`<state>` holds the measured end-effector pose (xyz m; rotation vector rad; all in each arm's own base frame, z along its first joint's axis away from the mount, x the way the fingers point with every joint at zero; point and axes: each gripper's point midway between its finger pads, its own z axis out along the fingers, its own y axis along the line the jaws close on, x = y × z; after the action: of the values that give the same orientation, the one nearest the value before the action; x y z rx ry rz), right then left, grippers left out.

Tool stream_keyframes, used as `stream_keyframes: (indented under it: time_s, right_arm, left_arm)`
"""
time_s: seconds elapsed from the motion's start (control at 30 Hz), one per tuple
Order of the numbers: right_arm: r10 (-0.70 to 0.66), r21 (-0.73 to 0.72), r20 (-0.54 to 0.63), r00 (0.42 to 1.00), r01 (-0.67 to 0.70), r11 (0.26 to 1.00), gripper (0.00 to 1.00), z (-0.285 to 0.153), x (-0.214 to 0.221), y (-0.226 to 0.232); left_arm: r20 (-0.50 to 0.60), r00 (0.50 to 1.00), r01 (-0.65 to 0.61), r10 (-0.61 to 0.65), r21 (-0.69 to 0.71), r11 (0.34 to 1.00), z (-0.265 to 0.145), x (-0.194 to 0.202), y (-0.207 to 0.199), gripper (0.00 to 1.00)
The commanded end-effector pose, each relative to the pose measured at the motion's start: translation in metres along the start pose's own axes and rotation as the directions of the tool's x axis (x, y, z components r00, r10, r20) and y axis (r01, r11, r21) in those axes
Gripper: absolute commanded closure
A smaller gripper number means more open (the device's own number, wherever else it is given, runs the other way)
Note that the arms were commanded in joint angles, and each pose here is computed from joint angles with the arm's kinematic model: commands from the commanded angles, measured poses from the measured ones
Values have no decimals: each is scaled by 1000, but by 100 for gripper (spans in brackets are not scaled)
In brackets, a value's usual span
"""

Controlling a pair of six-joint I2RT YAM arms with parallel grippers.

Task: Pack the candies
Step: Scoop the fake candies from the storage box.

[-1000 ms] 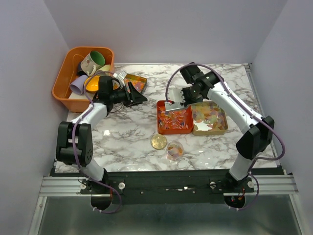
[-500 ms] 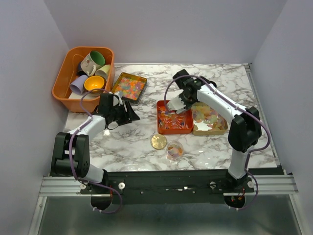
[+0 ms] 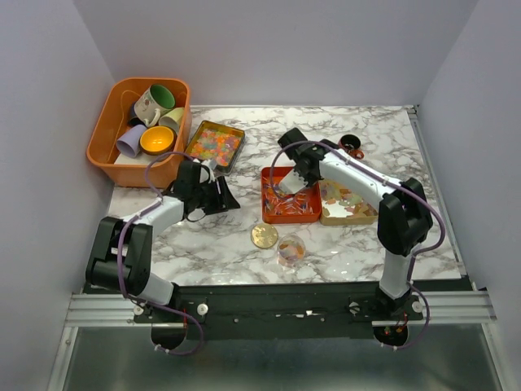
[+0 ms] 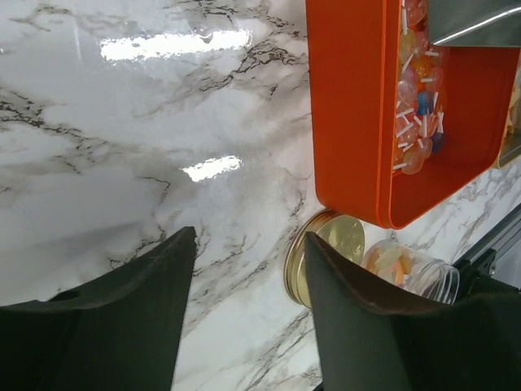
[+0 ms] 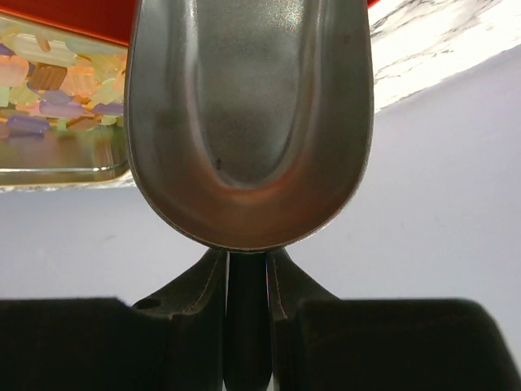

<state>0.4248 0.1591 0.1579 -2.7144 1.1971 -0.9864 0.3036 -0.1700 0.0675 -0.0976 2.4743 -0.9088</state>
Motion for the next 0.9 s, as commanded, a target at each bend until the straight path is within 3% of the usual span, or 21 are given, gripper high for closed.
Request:
stream_keyframes:
  time_s: [0.0, 0.13, 0.33, 0.87]
  right_arm:
    - [-76, -59, -77, 994, 71, 996, 99, -1, -6, 5]
    - [-59, -111, -49, 997, 53, 992, 99, -2, -24, 7]
    - [-21, -151, 2, 1000, 21, 988, 99, -5, -45, 13]
    - [129, -257, 126, 984, -94, 962, 100, 7, -104, 34]
  left_arm:
    - [-40, 999, -14, 15, 17, 1000, 16, 16, 4, 40]
    - [-84, 996, -28, 33, 58, 998, 29, 24, -2, 57]
    - [-139, 988, -52, 72, 143, 988, 43, 43, -23, 69]
    - [-171, 983, -12, 71, 326, 945, 54, 54, -55, 76]
